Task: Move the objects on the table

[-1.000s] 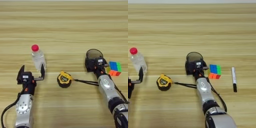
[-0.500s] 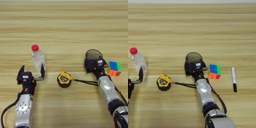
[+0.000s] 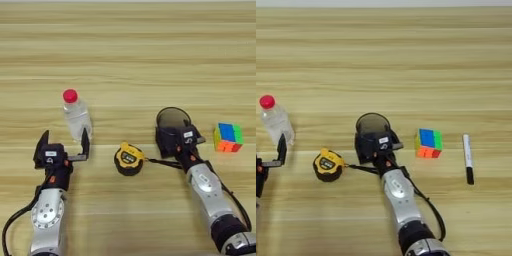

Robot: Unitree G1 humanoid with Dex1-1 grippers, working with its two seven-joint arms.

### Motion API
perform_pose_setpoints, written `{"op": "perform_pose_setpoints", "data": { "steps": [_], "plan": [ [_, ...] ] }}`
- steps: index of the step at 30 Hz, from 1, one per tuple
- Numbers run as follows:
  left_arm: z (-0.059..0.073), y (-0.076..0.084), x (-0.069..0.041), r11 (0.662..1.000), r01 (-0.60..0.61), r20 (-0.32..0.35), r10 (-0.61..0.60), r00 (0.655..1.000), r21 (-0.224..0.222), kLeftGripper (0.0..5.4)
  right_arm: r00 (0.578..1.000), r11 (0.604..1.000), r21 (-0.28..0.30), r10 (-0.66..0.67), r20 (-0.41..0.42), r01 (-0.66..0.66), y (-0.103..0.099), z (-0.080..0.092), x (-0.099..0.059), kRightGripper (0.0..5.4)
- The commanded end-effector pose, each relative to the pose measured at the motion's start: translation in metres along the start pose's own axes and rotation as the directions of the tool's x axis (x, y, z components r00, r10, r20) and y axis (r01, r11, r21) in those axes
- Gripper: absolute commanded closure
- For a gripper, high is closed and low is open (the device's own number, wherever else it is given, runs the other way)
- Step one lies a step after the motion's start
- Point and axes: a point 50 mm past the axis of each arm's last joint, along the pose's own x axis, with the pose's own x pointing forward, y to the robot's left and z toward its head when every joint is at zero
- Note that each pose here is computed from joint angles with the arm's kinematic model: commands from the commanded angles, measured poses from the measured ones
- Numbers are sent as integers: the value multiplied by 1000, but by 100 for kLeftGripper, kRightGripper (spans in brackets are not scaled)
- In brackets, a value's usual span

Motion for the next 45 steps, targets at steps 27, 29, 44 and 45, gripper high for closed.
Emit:
{"op": "perform_pose_setpoints", "data": {
  "steps": [27,29,44,45],
  "plan": [
    [1,-4,0,1000,8,1,-8,1000,0,0,998,1000,-10,-14,-62,13,-3,-11,-20,2],
    [0,-4,0,1000,8,1,-8,1000,0,0,998,1000,-10,-15,-67,15,-4,-11,-22,2],
    [1,-6,1,1000,8,5,-8,1000,0,0,996,1000,-12,-14,-87,13,-8,-12,-42,2],
    [1,-6,1,1000,8,5,-8,1000,0,0,996,1000,-12,-13,-90,12,-8,-12,-44,2]
  ]
}}
